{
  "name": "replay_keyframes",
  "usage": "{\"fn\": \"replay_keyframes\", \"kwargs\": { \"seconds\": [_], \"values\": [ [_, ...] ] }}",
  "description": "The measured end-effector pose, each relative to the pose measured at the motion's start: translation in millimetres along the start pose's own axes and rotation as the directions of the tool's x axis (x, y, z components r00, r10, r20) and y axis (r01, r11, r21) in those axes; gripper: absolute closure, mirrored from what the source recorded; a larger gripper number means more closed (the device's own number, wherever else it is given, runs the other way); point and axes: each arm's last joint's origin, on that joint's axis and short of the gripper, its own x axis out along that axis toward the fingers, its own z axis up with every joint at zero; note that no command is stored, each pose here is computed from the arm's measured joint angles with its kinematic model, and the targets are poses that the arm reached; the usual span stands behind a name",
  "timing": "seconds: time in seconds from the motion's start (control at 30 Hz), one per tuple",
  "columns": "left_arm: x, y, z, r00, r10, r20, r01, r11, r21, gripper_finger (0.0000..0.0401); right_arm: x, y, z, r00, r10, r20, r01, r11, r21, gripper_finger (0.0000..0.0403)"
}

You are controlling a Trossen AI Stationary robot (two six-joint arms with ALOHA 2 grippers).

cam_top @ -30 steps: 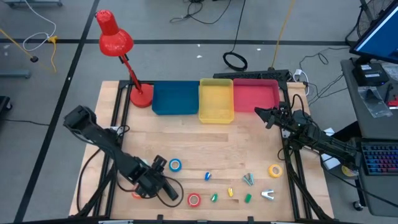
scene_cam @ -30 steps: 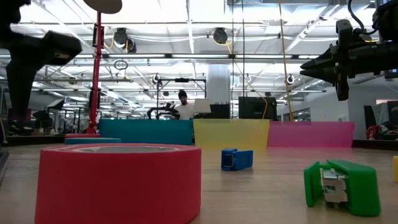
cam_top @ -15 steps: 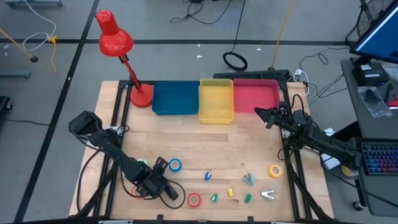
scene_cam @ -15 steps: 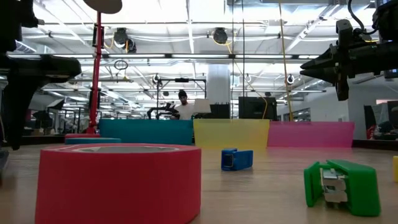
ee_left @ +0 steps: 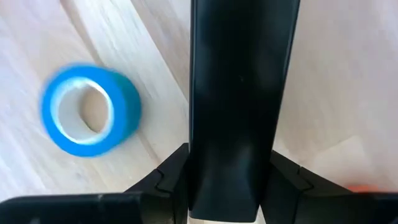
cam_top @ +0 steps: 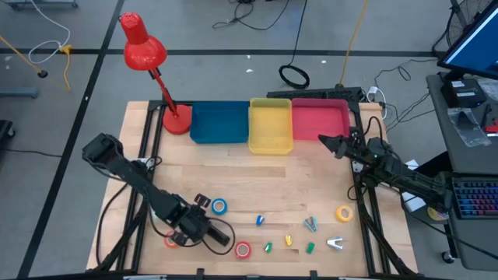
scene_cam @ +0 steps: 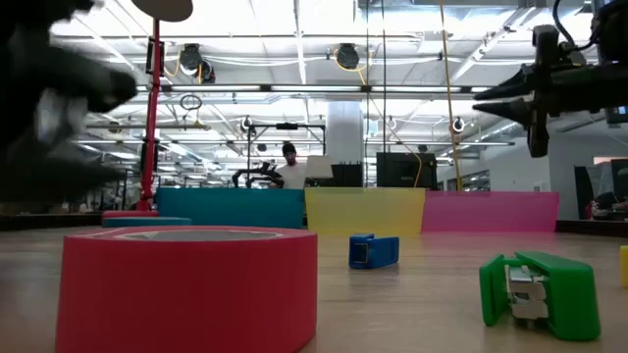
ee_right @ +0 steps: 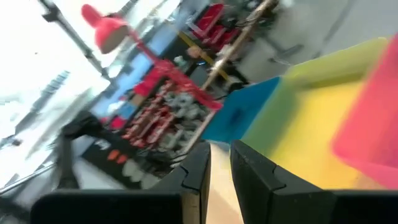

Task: Pick and place Stapler, Stapler remover, tape
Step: Put the black stapler into the pink bin

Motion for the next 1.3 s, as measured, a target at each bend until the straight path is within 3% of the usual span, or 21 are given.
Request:
{"fn": "replay_keyframes", "kwargs": {
  "seconds": [0.23,0.47,0.67,0.8,0.9,1.1,1.3],
  "values": [
    [-58,14,17,0.982,0.009,0.189,0.000,0.999,-0.048,0.0263,0,17,9,0.975,0.219,0.029,-0.214,0.969,-0.128,0.0348],
    [-102,48,37,0.933,0.206,0.294,-0.156,0.970,-0.184,0.0263,9,25,9,0.956,0.292,0.026,-0.280,0.935,-0.218,0.0349],
    [-109,89,46,0.893,0.361,0.268,-0.291,0.918,-0.269,0.0263,26,46,11,0.941,0.335,-0.056,-0.335,0.889,-0.311,0.0349],
    [-103,117,50,0.885,0.413,0.214,-0.352,0.896,-0.272,0.0263,44,79,22,0.923,0.365,-0.123,-0.380,0.811,-0.446,0.0349],
    [-97,137,51,0.883,0.436,0.174,-0.381,0.882,-0.277,0.0263,62,104,28,0.910,0.351,-0.220,-0.413,0.725,-0.552,0.0349],
    [-94,164,53,0.843,0.529,0.100,-0.477,0.820,-0.316,0.0263,95,129,22,0.881,0.177,-0.439,-0.456,0.567,-0.686,0.0349],
    [-95,171,49,0.842,0.533,0.080,-0.470,0.799,-0.376,0.0263,124,134,11,0.862,0.095,-0.498,-0.475,0.494,-0.728,0.0346]
  ]
}}
